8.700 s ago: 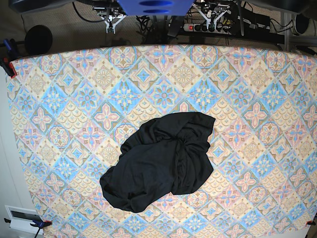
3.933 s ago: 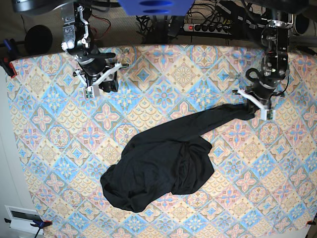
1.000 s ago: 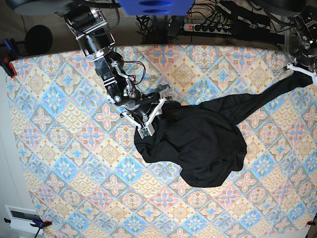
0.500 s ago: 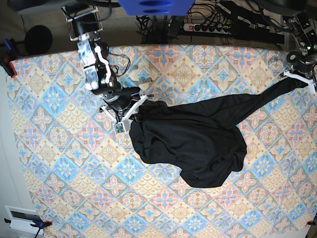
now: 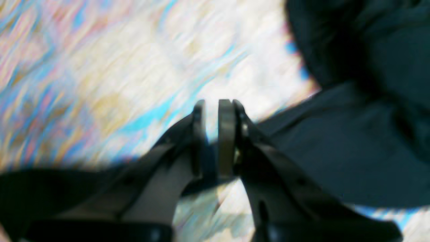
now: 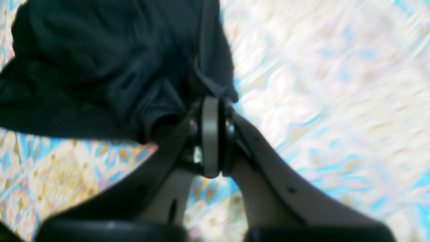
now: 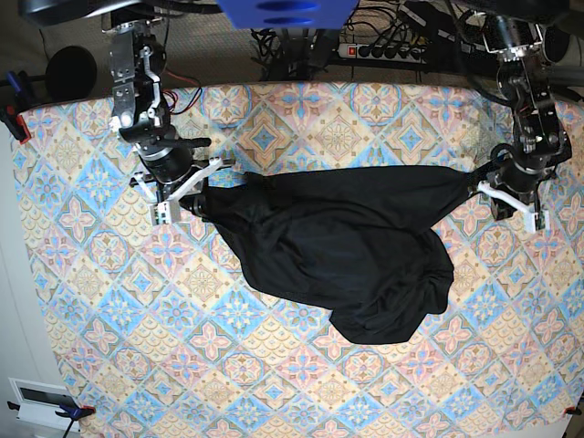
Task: Layout the t-shirt on the table in an organized manner, then fold the t-shirt properly
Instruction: 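Reach the left gripper into the shirt's middle and grasp fabric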
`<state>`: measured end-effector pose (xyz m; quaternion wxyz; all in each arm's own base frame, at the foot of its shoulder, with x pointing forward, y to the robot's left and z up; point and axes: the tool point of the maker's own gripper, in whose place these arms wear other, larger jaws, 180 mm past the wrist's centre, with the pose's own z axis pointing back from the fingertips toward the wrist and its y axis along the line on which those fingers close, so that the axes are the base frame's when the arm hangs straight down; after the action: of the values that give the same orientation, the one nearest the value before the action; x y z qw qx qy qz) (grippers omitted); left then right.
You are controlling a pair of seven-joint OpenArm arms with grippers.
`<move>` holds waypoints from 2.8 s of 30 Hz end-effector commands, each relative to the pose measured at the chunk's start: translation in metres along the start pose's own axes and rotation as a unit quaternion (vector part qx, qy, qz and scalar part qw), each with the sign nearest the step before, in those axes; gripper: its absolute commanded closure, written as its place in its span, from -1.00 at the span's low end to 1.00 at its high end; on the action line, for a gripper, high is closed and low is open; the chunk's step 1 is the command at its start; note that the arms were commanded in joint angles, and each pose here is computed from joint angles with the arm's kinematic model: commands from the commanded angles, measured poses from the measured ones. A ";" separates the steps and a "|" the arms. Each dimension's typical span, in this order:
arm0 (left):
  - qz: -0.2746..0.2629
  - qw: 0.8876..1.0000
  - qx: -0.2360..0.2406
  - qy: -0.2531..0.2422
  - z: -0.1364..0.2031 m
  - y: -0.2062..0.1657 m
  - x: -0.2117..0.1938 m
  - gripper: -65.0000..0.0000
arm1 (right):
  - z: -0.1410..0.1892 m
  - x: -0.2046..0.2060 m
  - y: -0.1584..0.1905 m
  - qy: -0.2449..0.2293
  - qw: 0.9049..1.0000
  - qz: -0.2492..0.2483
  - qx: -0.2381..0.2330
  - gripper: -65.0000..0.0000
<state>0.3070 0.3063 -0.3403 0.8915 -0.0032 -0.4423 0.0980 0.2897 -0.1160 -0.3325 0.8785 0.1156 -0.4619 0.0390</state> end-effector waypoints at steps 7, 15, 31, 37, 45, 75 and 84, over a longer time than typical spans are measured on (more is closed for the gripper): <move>-0.031 0.997 -0.050 -0.055 -0.019 -0.047 0.055 0.78 | 0.027 -0.028 -0.041 0.024 0.998 -0.022 -0.057 1.00; -0.042 0.998 -0.040 -0.002 -0.072 -0.067 0.041 0.78 | 0.036 -0.023 -0.069 0.013 0.995 -0.030 -0.096 1.00; -0.155 0.953 -0.262 -0.005 -0.049 -0.245 0.045 0.53 | 0.026 -0.013 -0.059 0.004 0.996 -0.028 -0.080 1.00; -0.269 0.894 -0.357 0.016 -0.024 -0.327 0.007 0.53 | 0.012 0.014 -0.041 -0.023 0.998 -0.015 -0.053 1.00; -0.428 0.832 -0.350 0.043 -0.035 -0.377 -0.050 0.53 | 0.010 0.017 -0.039 -0.026 0.998 -0.014 -0.051 1.00; -0.379 0.851 -0.361 0.024 -0.055 -0.404 0.018 0.71 | 0.011 0.016 -0.043 -0.025 0.998 -0.013 -0.055 1.00; -0.363 0.824 -0.419 0.115 -0.030 -0.418 -0.037 0.22 | 0.009 0.013 -0.045 -0.019 0.998 -0.014 -0.057 1.00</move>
<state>0.3696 -0.0985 -0.3701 0.8328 -0.2196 -0.2783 -0.4252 0.2904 -0.1598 -0.3375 0.8866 0.0757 -0.4563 -0.0068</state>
